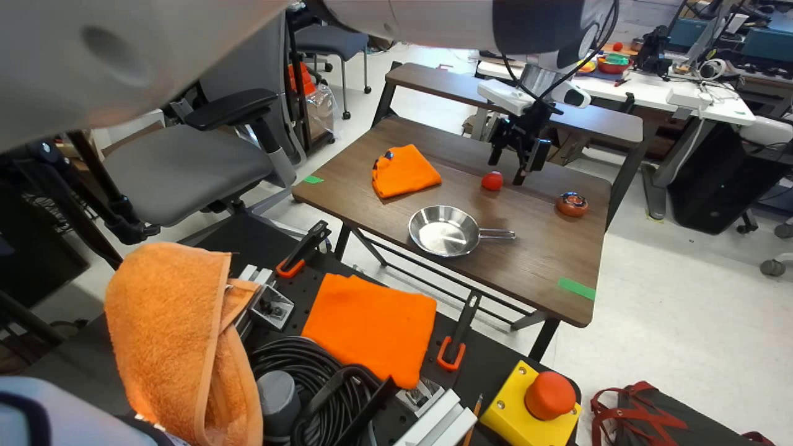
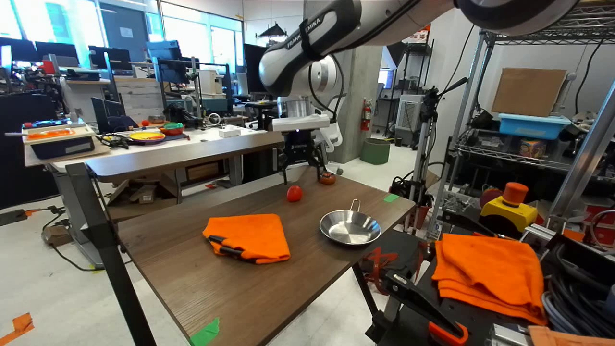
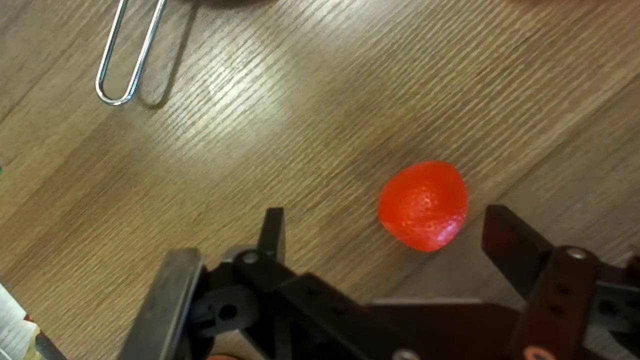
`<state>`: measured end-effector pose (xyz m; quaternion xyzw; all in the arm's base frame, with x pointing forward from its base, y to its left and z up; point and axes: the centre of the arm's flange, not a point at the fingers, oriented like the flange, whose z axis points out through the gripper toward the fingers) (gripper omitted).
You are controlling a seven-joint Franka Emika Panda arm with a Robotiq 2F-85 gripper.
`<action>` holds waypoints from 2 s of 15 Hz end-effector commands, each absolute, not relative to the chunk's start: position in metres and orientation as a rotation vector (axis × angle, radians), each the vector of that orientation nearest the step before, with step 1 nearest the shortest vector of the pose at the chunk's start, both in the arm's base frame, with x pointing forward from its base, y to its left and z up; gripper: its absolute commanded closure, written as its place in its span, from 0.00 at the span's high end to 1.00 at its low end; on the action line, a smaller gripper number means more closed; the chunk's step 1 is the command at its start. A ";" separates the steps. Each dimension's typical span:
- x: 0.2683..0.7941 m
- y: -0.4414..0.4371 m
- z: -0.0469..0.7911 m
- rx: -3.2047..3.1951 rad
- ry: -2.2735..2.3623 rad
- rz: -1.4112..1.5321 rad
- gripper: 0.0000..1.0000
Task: Put the orange object on the pan
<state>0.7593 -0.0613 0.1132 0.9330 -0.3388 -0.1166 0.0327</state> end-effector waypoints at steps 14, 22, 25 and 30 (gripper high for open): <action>0.739 -0.034 0.167 2.927 -0.876 -0.340 0.22; 0.682 -0.001 0.158 2.877 -0.573 -0.571 0.22; 0.661 0.018 0.144 2.834 -0.462 -0.627 0.22; 0.621 0.032 0.117 2.772 -0.436 -0.717 0.22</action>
